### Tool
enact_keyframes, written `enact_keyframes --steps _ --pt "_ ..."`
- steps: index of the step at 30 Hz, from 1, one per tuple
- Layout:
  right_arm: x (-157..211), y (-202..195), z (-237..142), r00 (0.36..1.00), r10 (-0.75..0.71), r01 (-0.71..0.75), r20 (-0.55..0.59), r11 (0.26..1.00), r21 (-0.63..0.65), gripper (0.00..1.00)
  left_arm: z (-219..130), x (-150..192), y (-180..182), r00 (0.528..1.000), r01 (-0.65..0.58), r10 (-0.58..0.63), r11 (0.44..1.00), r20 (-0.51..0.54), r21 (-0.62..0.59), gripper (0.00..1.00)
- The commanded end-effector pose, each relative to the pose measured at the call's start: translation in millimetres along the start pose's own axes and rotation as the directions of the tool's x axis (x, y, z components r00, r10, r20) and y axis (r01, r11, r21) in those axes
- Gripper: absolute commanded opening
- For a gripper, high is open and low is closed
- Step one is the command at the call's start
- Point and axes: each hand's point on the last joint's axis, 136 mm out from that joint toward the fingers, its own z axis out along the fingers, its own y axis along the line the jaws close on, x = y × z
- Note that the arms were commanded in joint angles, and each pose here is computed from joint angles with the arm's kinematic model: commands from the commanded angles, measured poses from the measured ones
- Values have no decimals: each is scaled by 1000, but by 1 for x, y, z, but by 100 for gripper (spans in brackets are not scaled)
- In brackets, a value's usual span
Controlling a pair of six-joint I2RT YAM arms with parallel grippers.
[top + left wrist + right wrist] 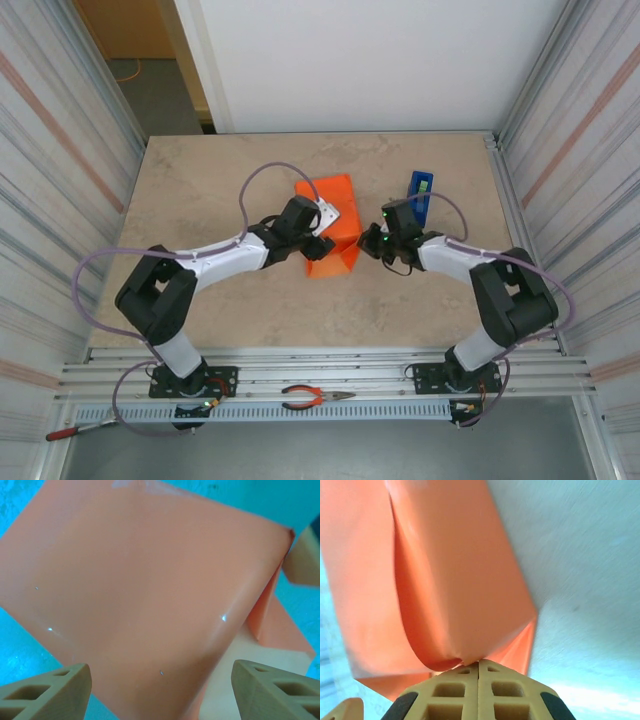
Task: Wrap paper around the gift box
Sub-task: Fold the wrapping paper for the gift box.
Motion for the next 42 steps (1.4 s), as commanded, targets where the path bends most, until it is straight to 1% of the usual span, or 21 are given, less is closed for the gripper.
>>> enact_keyframes --steps 1,4,12,22,29,35,42 --pt "-3 -21 -15 1000 -4 4 0 999 51 0 -14 -18 6 997 60 -61 998 47 21 75" --pt "-9 -28 -16 1000 16 -16 5 998 58 0 -12 -14 10 997 72 -73 997 39 7 74" --pt "-11 -32 -3 999 37 -36 -6 997 61 0 -9 -4 15 995 94 -93 996 22 -8 75" --pt "0 -5 15 999 -14 16 -45 999 43 0 -6 3 13 996 93 -92 996 7 -3 75" --pt "8 0 20 998 -18 21 -56 999 43 0 -11 -3 16 995 101 -101 995 23 -10 75" --pt "20 -6 18 997 -26 30 -68 998 58 0 -28 -10 31 981 184 -182 982 62 -31 76" --pt "34 -13 28 994 -32 40 -103 996 78 0 -40 1 48 952 301 -296 952 77 -57 78"
